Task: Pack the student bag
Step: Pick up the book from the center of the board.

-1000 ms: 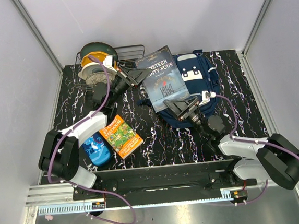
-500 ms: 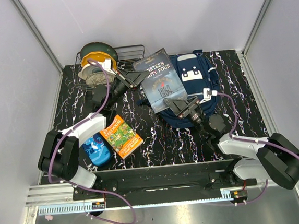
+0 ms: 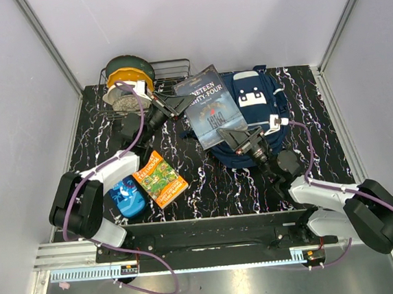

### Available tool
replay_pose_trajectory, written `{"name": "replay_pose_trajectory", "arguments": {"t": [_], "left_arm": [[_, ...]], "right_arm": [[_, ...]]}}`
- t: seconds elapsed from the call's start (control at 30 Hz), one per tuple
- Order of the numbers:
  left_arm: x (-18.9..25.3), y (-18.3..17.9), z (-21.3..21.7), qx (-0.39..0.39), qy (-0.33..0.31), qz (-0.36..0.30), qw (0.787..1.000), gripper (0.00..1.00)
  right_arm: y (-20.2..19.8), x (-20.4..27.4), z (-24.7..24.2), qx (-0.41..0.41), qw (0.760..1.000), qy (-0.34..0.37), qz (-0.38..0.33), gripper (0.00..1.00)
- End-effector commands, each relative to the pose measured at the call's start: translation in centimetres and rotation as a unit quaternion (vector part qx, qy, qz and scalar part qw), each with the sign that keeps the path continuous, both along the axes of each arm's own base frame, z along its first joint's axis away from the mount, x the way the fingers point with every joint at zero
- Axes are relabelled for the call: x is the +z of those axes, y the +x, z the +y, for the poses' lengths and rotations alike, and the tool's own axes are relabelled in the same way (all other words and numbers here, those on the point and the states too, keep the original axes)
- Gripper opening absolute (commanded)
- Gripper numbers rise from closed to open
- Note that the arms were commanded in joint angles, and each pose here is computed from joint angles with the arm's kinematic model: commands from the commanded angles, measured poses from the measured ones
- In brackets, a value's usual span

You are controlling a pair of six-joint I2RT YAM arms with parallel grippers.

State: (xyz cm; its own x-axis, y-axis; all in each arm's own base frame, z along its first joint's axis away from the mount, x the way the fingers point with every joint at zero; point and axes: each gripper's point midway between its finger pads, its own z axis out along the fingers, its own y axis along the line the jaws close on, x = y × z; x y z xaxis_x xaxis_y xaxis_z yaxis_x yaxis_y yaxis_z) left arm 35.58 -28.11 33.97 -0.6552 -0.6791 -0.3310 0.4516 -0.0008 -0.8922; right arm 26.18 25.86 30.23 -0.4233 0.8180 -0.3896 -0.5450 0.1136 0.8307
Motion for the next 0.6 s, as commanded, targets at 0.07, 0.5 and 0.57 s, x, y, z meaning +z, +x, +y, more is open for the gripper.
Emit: {"name": "replay_pose_trajectory", "arguments": {"t": [0.07, 0.5, 0.57], "left_arm": [[4.1, -3.6, -0.6, -0.038, -0.029, -0.081, 0.996, 0.0], [3.8, -4.3, -1.2, -0.059, -0.023, -0.088, 0.994, 0.17], [3.4, -4.0, -1.5, -0.062, -0.009, -0.079, 0.995, 0.95]], "right_arm": [[-0.2, 5.2, -0.5, -0.013, 0.997, 0.039, -0.063, 0.5], [0.0, 5.2, -2.1, -0.059, 0.996, 0.024, -0.056, 0.0], [0.2, 4.3, -2.7, -0.074, 0.996, 0.01, -0.037, 0.0]]}}
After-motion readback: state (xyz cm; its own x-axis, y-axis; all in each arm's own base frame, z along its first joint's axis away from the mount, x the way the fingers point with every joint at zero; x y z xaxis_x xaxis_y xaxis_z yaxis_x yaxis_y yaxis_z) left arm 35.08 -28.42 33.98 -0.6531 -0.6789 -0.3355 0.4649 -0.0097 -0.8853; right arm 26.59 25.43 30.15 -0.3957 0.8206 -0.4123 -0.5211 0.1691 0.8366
